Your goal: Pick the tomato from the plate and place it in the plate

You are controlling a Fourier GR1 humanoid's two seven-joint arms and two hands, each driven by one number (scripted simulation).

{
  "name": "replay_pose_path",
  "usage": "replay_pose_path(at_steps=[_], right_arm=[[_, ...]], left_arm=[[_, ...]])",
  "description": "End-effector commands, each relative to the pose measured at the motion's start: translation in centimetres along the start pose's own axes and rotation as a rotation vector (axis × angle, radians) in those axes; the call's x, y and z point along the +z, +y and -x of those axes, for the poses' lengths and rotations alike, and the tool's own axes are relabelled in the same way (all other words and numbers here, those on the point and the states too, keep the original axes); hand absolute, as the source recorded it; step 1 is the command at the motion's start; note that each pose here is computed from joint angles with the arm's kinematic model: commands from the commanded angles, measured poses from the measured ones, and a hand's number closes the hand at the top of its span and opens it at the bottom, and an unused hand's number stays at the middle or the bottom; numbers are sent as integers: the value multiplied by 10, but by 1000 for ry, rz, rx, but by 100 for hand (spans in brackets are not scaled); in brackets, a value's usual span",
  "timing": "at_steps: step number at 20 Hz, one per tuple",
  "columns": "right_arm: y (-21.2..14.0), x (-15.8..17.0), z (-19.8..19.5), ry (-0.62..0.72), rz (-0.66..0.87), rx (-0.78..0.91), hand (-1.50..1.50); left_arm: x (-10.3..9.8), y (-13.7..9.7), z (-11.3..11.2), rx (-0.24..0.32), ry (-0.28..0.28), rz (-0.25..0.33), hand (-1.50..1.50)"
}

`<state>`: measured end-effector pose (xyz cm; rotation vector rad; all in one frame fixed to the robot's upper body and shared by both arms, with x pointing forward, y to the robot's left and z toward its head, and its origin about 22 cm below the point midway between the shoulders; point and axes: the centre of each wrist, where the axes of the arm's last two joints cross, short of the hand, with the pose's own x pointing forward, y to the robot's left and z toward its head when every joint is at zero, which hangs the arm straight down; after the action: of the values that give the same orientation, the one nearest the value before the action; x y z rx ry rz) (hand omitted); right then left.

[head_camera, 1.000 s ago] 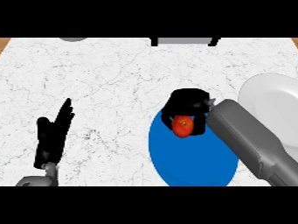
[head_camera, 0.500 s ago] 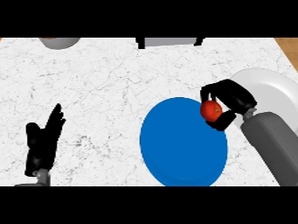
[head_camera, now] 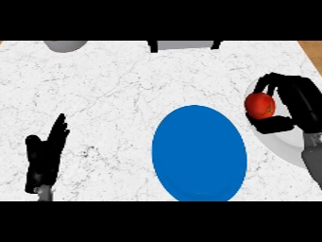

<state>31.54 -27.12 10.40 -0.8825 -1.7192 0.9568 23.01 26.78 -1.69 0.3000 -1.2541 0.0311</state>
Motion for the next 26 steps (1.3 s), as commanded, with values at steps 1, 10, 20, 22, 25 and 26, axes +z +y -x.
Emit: replay_pose_path(at_steps=[1,10,20,22,25,26], right_arm=[[-43,35,-1,112,141,8,150],[-77,53,44,313,173,7,150],[-77,27,98,407,59,70,150],[-54,27,118,433,-16,57,150],[-43,24,125,448,-122,27,150],[-47,35,121,448,-148,7,150]], left_arm=[[-2,-4,0,-2,-6,12,0],[-7,-6,-10,-10,-38,76,0],[-18,-29,-21,-11,-46,80,0],[-16,-23,-5,-12,-48,90,0],[-23,-26,-30,-17,-32,95,0],[-15,-15,4,-24,-39,57,0]])
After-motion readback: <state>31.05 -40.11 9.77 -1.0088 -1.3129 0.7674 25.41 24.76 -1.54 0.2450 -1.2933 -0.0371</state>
